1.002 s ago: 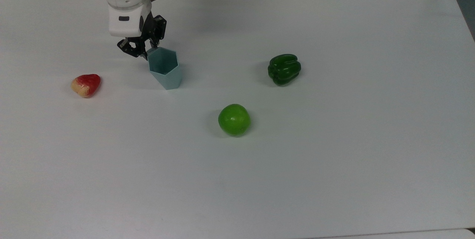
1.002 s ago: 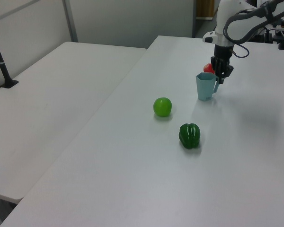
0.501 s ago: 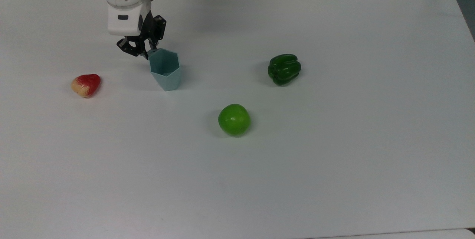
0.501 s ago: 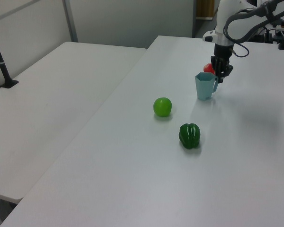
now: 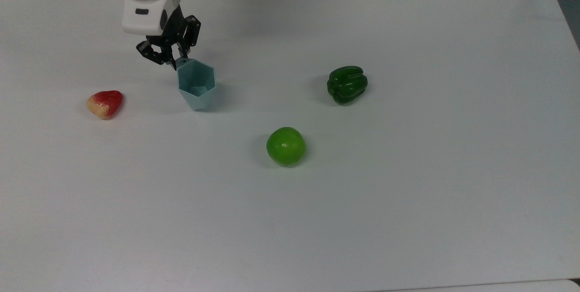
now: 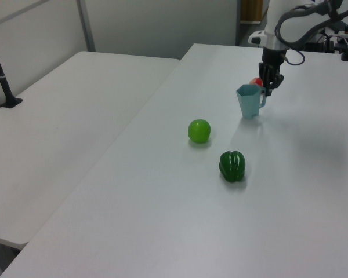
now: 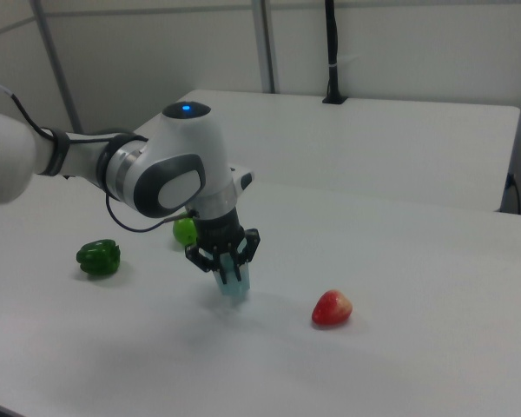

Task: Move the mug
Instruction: 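Drag the gripped mug across the table toward the lime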

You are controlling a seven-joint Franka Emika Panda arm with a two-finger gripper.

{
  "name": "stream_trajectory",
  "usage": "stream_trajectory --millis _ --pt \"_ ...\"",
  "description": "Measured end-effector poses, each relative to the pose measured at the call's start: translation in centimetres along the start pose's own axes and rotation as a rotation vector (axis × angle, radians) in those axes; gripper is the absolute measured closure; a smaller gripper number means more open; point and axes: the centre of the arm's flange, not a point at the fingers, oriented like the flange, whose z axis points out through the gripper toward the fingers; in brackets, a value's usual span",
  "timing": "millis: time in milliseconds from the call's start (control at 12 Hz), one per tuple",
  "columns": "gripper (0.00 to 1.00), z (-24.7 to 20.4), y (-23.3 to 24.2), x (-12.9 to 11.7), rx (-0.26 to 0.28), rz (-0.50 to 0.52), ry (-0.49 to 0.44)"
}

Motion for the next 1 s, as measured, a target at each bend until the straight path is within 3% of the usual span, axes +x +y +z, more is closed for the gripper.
stream_trajectory --millis 334,585,835,1002 --pt "0.75 -3.3 1.4 0.3 0.027 0.147 0.119" --pt "0.75 -4.2 2.7 1.3 0.051 0.33 0.186" --pt "0.75 -1.7 4.9 3.2 0.01 0.57 0.25" --pt "0.75 0.8 5.9 5.3 -0.003 0.654 0.25"
